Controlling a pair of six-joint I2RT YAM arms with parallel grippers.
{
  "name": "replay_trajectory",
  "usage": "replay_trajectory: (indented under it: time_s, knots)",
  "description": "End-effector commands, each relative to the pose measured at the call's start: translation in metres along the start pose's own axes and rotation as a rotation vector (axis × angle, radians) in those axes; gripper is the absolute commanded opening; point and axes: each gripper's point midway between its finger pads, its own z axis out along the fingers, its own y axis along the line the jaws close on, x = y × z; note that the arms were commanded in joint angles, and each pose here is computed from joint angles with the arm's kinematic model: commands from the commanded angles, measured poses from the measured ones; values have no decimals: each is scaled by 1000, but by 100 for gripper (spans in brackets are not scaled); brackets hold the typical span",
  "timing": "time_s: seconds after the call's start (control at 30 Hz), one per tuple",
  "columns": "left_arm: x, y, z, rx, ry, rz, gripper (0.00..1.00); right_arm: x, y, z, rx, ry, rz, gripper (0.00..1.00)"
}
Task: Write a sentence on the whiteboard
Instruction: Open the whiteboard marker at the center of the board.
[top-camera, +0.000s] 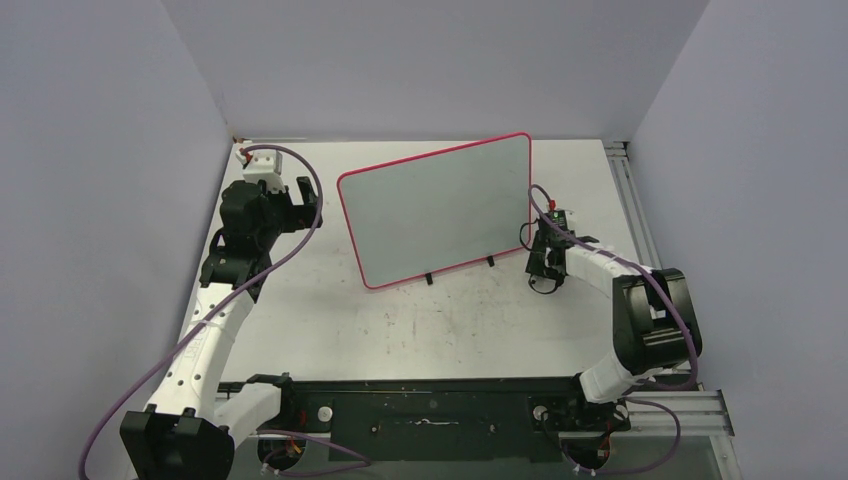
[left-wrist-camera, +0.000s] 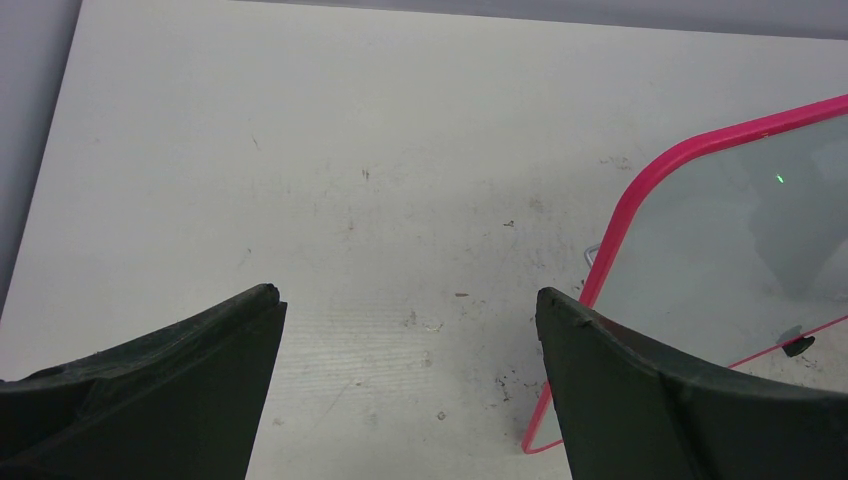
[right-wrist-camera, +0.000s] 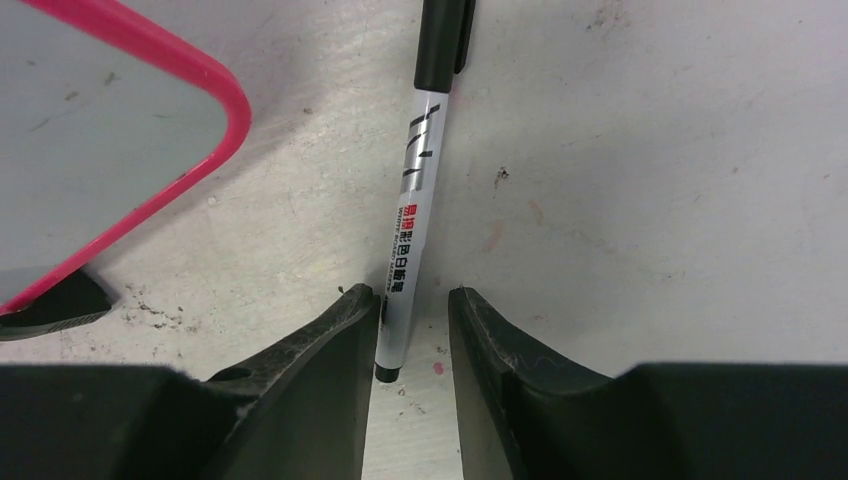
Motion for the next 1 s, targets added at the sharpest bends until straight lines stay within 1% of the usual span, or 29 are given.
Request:
replay_trajectory:
  time_s: [0.0,0.1,0.27,0.3,0.47,0.67,0.8,0.87,0.93,0.97]
  knots:
    - [-15,-5,-5,19,-51,8,96,-24,3,2,19,-67,16,31]
    - [-16,-5,-5,18,-51,8,96,-22,3,4,23,-61,14,26]
    - [-16,-5,-5,17,-53,10,96,-21,3,1,21,-53,19,6]
    - [-16,-5,-6,17,-55,11,96,-23,2,-2,26,-60,22,5]
    - [-22,-9,-12,32,-78,35,96,-30,-11,-41,62,-87,27,5]
    - [-29,-30,-31,95,-135,100,96,-25,-11,-113,-8,-101,12,5]
    - [-36,-54,-52,179,-203,152,96,-11,-2,-161,-118,-76,-19,5]
    - [-37,-71,-66,249,-240,186,96,-2,13,-186,-230,-57,-73,5]
    - [-33,-97,-81,379,-267,216,97,13,35,-209,-371,-8,-155,5]
    - [-31,-109,-90,438,-289,261,98,21,45,-219,-433,22,-182,5]
